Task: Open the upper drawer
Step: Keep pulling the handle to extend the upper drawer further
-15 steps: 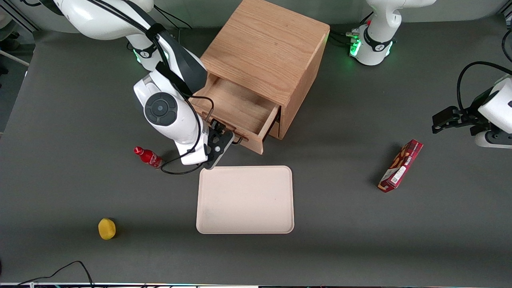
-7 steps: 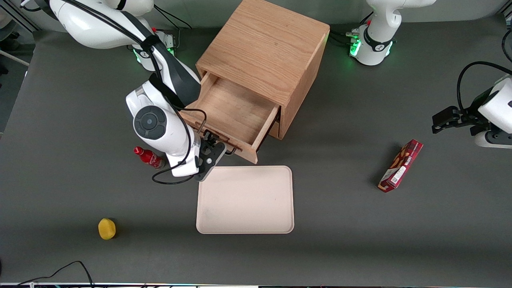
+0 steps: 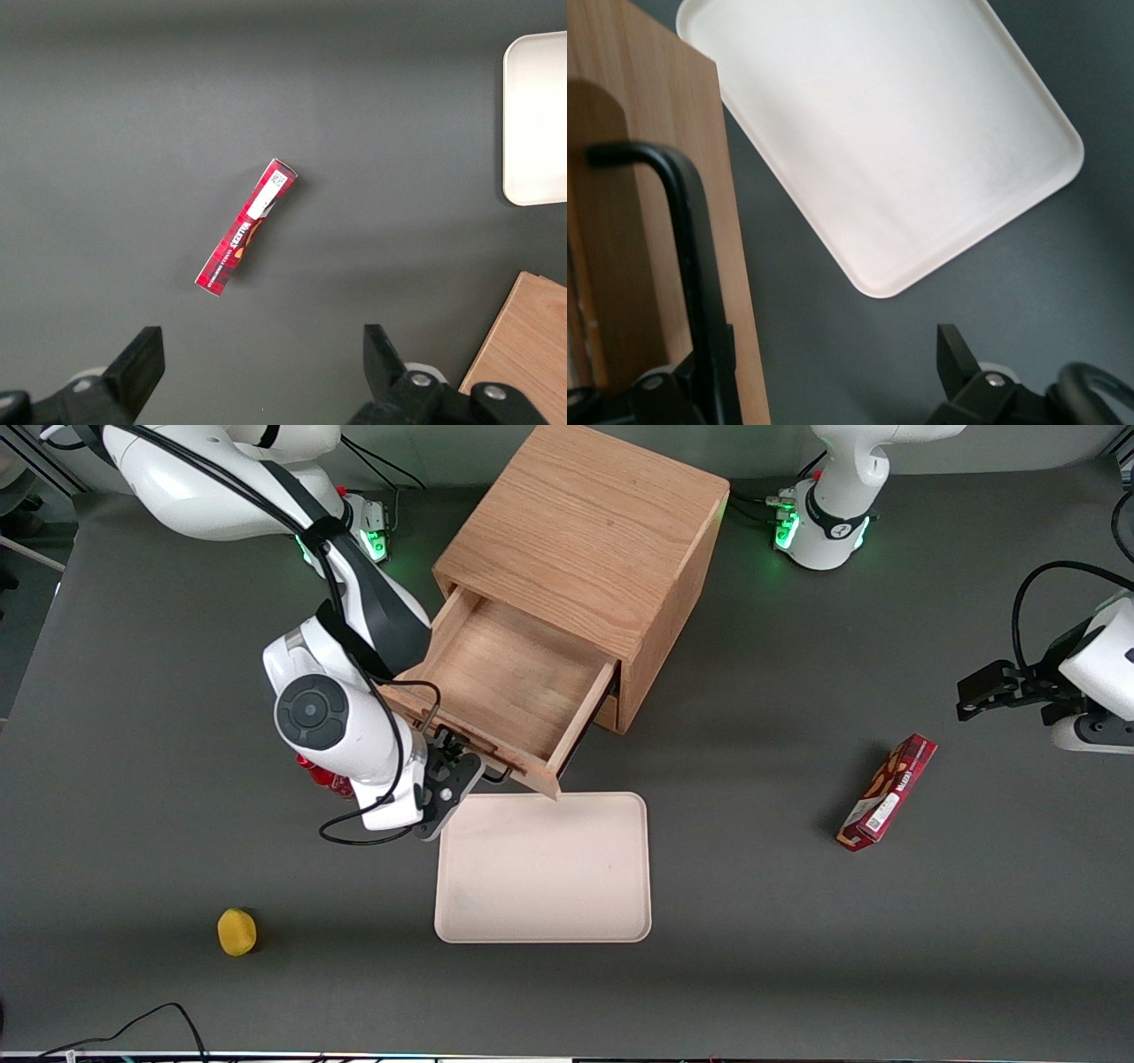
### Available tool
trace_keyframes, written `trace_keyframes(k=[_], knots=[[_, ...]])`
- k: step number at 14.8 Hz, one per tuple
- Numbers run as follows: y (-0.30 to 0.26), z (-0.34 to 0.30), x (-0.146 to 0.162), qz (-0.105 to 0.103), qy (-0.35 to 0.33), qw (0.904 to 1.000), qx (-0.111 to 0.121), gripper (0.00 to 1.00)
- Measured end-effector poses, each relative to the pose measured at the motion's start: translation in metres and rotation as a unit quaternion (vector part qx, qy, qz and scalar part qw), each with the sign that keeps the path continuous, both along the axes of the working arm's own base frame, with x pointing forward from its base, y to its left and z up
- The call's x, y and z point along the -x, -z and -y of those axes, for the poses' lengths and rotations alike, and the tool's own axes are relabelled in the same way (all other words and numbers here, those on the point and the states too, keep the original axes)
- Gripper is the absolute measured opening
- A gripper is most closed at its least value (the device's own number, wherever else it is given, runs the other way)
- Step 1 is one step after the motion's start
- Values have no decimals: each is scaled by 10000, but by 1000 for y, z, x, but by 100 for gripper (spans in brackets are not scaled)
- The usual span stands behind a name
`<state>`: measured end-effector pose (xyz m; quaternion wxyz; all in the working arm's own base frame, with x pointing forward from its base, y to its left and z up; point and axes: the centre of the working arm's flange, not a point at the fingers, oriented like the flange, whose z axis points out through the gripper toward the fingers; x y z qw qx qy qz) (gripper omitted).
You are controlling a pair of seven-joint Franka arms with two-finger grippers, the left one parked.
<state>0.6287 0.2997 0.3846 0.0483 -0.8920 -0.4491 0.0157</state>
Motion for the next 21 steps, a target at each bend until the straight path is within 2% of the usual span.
trace_keyframes(k=[14, 21], knots=[[-11, 30, -33, 266, -3, 9996, -42, 100], [-20, 39, -39, 299, -144, 9994, -24, 100]])
